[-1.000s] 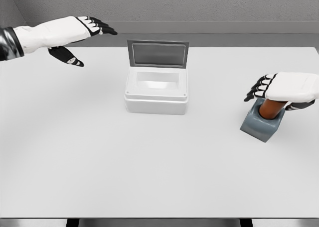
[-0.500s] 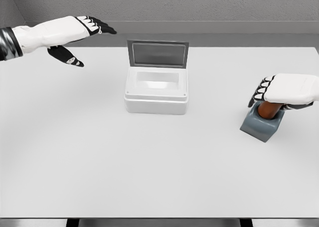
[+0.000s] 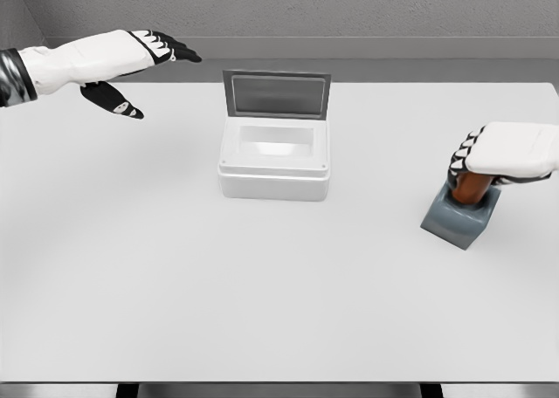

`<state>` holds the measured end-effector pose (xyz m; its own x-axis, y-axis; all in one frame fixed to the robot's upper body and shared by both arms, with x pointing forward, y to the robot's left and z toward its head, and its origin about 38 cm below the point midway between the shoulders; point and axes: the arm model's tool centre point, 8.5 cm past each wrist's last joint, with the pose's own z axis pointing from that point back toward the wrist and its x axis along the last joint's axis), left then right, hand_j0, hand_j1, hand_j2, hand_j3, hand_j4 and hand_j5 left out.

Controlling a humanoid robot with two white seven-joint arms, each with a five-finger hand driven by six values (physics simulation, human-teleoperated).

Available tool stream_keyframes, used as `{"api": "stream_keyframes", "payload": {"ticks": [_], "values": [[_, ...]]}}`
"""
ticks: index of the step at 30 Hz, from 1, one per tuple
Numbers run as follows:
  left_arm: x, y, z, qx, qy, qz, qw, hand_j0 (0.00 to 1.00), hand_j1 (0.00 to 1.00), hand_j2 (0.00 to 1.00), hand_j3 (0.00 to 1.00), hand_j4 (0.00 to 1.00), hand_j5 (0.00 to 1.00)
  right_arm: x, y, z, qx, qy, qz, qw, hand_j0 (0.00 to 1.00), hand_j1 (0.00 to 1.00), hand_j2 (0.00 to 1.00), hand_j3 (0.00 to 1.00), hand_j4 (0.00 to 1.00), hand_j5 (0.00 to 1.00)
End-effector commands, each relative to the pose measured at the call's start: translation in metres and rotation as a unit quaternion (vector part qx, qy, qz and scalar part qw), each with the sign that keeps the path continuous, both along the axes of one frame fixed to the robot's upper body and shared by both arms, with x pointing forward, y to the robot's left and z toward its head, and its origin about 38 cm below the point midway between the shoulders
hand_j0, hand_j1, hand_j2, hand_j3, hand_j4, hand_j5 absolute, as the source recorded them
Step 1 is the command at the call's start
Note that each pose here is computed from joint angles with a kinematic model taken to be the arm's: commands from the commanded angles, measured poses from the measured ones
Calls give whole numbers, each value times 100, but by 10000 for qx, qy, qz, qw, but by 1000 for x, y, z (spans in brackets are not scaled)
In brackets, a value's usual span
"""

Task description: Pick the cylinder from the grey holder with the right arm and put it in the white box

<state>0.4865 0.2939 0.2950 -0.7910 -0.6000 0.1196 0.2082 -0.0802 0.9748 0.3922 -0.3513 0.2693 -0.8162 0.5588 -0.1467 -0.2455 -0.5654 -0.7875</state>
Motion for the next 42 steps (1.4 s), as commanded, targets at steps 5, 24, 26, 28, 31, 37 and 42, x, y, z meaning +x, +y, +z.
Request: {"api": "stream_keyframes", "payload": {"ticks": [5, 24, 26, 28, 31, 37, 42], "values": [[0, 0, 1, -34, 9, 7, 10000, 100, 100, 100, 100, 100, 100, 1, -2, 8, -5, -78, -25, 10000, 50, 50, 50, 50, 50, 50], [1, 7, 8, 130, -42, 72, 9999, 100, 100, 100, 100, 100, 100, 6, 6, 26, 105, -315, 67, 9994, 46, 46, 46, 46, 46, 46], [3, 9, 7, 293, -27, 105, 9995, 100, 100, 100, 100, 100, 100, 7, 9, 25, 144, -318, 93, 9993, 46, 46, 46, 46, 46, 46], [3, 7, 8, 300, -44, 80, 9995, 100, 100, 100, 100, 100, 100, 11, 16, 29, 217, -394, 161, 9989, 46, 46, 46, 46, 46, 46], [4, 5, 6, 378, -66, 76, 9992, 100, 100, 100, 100, 100, 100, 13, 24, 28, 287, -405, 231, 9985, 46, 46, 46, 46, 46, 46], [4, 5, 7, 414, -88, 87, 9991, 100, 100, 100, 100, 100, 100, 18, 29, 31, 362, -453, 262, 9980, 46, 46, 46, 46, 46, 46], [5, 5, 8, 512, -139, 96, 9985, 100, 100, 100, 100, 100, 100, 24, 35, 35, 461, -526, 289, 9971, 46, 46, 46, 46, 46, 46]]}}
